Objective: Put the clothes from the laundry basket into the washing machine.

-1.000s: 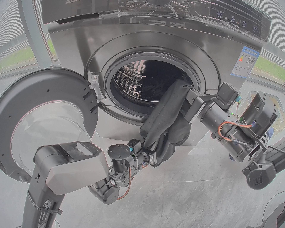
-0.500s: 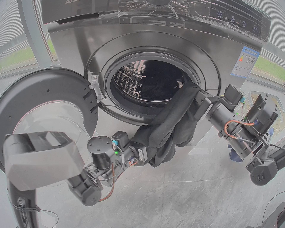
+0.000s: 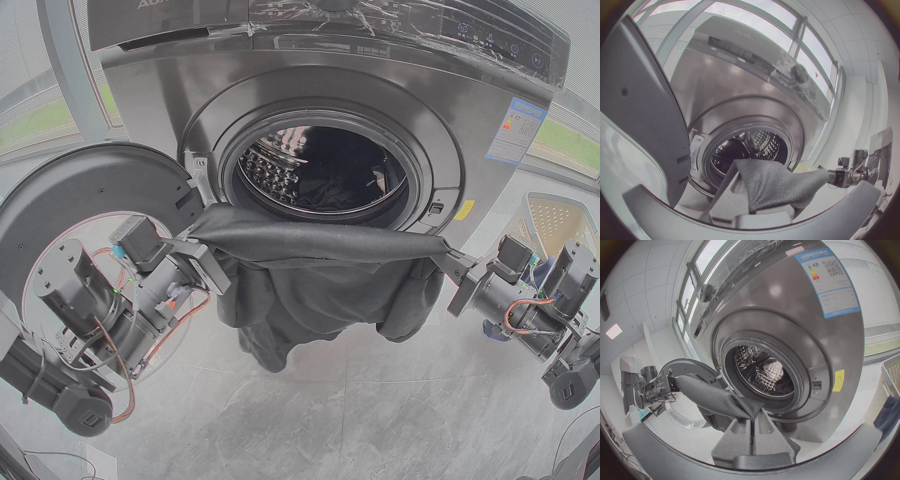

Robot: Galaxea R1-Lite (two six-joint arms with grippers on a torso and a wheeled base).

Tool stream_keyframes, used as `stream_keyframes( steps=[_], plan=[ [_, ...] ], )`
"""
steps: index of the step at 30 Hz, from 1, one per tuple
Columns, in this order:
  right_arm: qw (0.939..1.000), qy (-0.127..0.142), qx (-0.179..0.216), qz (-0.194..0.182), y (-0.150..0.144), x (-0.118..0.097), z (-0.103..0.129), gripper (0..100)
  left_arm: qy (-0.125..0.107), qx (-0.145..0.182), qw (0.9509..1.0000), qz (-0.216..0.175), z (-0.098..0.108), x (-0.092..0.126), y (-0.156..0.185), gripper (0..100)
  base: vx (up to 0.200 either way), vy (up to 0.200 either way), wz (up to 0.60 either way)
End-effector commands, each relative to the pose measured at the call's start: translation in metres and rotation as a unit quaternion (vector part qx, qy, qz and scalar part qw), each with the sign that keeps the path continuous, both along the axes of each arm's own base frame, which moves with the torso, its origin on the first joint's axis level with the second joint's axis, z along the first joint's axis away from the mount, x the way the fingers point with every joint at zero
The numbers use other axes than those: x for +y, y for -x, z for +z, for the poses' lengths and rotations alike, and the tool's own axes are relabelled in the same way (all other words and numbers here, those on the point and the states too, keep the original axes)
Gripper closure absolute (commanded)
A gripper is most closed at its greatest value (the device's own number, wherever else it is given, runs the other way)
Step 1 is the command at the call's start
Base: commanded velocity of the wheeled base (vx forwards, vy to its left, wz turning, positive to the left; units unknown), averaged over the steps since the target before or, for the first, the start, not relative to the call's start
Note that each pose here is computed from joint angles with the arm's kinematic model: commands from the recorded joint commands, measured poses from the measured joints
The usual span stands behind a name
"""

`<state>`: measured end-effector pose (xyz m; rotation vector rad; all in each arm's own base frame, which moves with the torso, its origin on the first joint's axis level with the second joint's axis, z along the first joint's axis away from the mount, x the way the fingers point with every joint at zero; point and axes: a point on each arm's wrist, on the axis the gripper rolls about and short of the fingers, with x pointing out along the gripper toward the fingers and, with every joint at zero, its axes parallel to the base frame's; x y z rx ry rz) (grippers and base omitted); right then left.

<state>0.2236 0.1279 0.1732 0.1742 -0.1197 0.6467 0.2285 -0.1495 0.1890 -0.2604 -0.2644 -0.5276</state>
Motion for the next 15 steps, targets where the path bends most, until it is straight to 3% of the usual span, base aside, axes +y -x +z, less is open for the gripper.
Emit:
stream_keyframes(
  steps=[1,3,6,15],
  plan=[
    [1.0,-0.005,-0.006,-0.004,0.001,-0.003,0.003,100,0.024,-0.025,0.9994,0.002,0.018,0.012,0.014,100,0.0,0.0,0.0],
    [0.9999,-0.007,-0.008,-0.013,0.0,-0.005,0.004,100,0.037,-0.027,0.999,-0.003,0.022,0.011,0.014,100,0.0,0.0,0.0],
    [0.9996,-0.007,-0.012,-0.025,-0.003,-0.009,0.005,100,0.038,-0.04,0.9982,-0.022,0.029,0.006,0.008,100,0.0,0.0,0.0],
    [0.9987,-0.011,-0.013,-0.048,-0.002,-0.009,0.007,100,0.033,-0.025,0.9989,-0.019,0.02,0.008,0.006,100,0.0,0.0,0.0]
  ],
)
